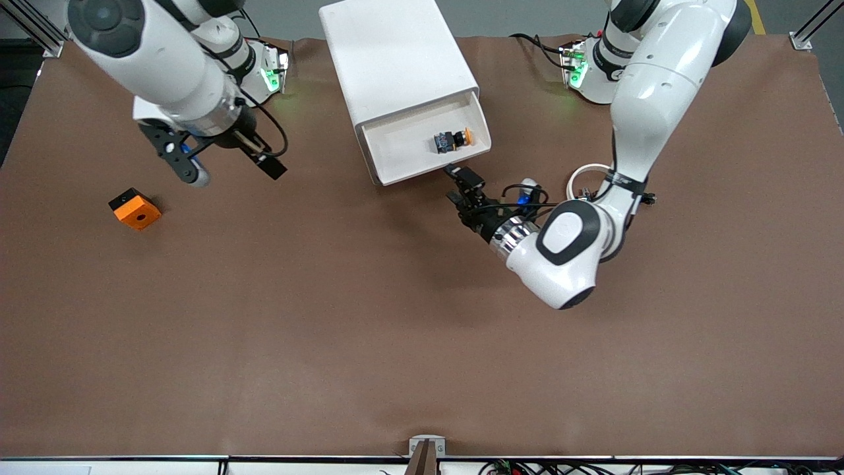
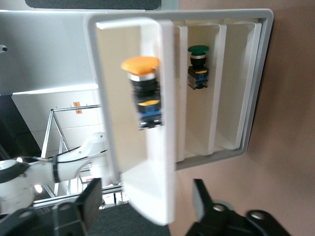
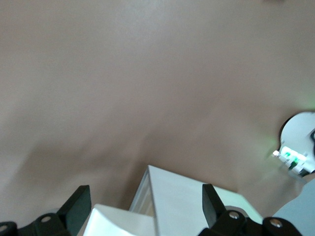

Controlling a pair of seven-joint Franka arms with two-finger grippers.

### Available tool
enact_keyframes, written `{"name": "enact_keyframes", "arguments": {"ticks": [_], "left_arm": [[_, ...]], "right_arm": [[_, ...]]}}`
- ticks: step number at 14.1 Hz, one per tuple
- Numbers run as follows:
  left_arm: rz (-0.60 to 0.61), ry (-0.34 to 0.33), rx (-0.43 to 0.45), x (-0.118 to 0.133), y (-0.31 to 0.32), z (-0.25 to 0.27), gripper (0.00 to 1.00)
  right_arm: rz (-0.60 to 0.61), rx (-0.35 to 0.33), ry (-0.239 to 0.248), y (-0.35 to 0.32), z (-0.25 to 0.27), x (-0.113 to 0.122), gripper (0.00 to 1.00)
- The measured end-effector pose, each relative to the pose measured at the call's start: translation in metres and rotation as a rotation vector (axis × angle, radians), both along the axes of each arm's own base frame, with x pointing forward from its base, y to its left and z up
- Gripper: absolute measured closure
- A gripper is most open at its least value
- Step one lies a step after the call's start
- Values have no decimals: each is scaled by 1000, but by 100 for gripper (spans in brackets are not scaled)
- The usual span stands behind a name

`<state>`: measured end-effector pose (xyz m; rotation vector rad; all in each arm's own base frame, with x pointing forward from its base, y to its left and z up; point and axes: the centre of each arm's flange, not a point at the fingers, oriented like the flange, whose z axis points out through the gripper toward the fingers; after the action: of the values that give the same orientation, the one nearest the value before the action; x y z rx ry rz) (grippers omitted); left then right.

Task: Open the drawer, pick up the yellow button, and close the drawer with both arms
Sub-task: 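Withdraw the left gripper while the right gripper reaches the open drawer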

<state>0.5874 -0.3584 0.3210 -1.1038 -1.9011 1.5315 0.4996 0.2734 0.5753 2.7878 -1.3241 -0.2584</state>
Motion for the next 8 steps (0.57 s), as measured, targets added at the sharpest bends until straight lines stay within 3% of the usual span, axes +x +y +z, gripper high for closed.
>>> {"name": "enact_keyframes", "arguments": {"ticks": [1, 2, 8], "left_arm": [[-25, -41, -24, 9, 19, 19, 1], [-55, -108, -48, 18, 42, 35, 0], [-380, -685, -128, 55, 189, 96, 0]], "right_arm": [[-29, -4, -8, 19, -3, -7, 0], [-58, -10, -13, 38, -8, -15, 0], [-228, -49, -21, 130, -43, -56, 0]]}}
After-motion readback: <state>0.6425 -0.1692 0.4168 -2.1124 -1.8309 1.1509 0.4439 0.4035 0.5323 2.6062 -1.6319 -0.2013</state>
